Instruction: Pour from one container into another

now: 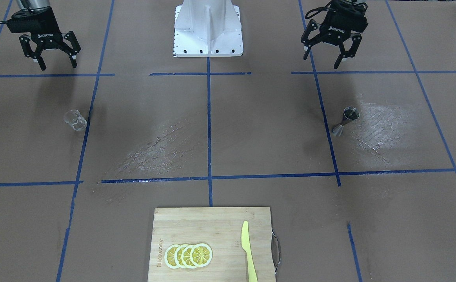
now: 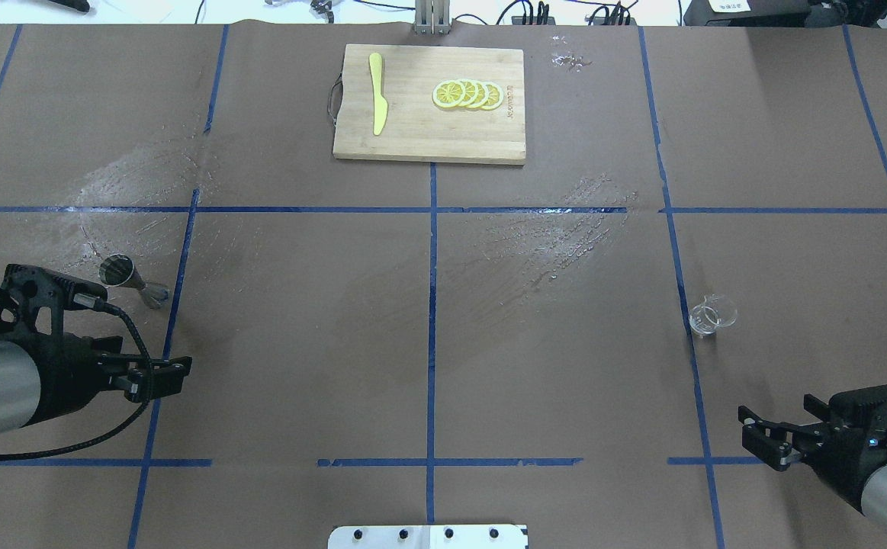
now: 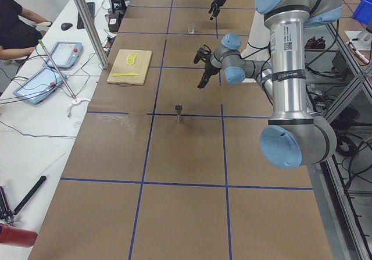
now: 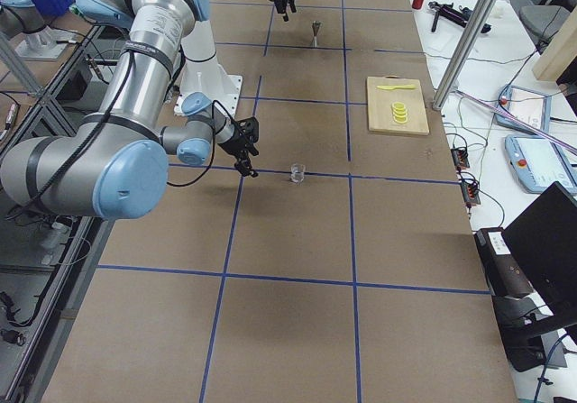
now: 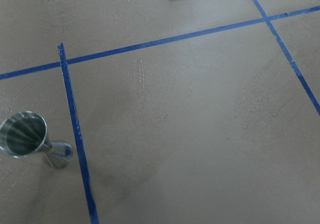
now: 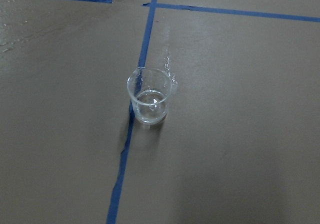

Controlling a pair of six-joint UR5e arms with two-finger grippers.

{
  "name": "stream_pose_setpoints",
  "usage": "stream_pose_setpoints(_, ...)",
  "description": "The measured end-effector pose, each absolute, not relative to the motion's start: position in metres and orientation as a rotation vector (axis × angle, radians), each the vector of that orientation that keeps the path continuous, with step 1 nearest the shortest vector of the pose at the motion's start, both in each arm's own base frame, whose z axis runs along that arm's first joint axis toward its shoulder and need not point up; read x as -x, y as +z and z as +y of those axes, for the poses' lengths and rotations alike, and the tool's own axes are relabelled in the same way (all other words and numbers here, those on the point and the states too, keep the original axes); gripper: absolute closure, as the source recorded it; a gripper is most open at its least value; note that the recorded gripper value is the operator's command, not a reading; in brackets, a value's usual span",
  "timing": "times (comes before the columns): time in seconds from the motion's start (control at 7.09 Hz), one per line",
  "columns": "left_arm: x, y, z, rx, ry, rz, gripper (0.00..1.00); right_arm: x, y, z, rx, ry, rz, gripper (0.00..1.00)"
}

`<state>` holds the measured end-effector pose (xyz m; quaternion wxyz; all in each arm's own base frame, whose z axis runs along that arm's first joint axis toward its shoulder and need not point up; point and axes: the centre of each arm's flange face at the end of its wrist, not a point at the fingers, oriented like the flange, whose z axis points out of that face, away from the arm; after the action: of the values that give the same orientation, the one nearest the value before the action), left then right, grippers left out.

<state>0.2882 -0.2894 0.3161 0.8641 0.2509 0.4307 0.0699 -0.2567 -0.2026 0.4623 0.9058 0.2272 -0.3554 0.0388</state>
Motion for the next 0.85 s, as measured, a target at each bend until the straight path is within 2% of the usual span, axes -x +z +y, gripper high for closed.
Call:
stream_pose_setpoints(0.42,-0.237,0.326,-0.334,-0.559,0.258,0.855,0.0,0.195,0.447,-0.275,-0.319,-0.028,-0.689,0.0)
stream_pose_setpoints(0.85,-0.167,0.337,-0.421,-0.536,0.372,0.643,0.0,0.123,0.435,-0.337,-0.23,-0.147,-0.707,0.0)
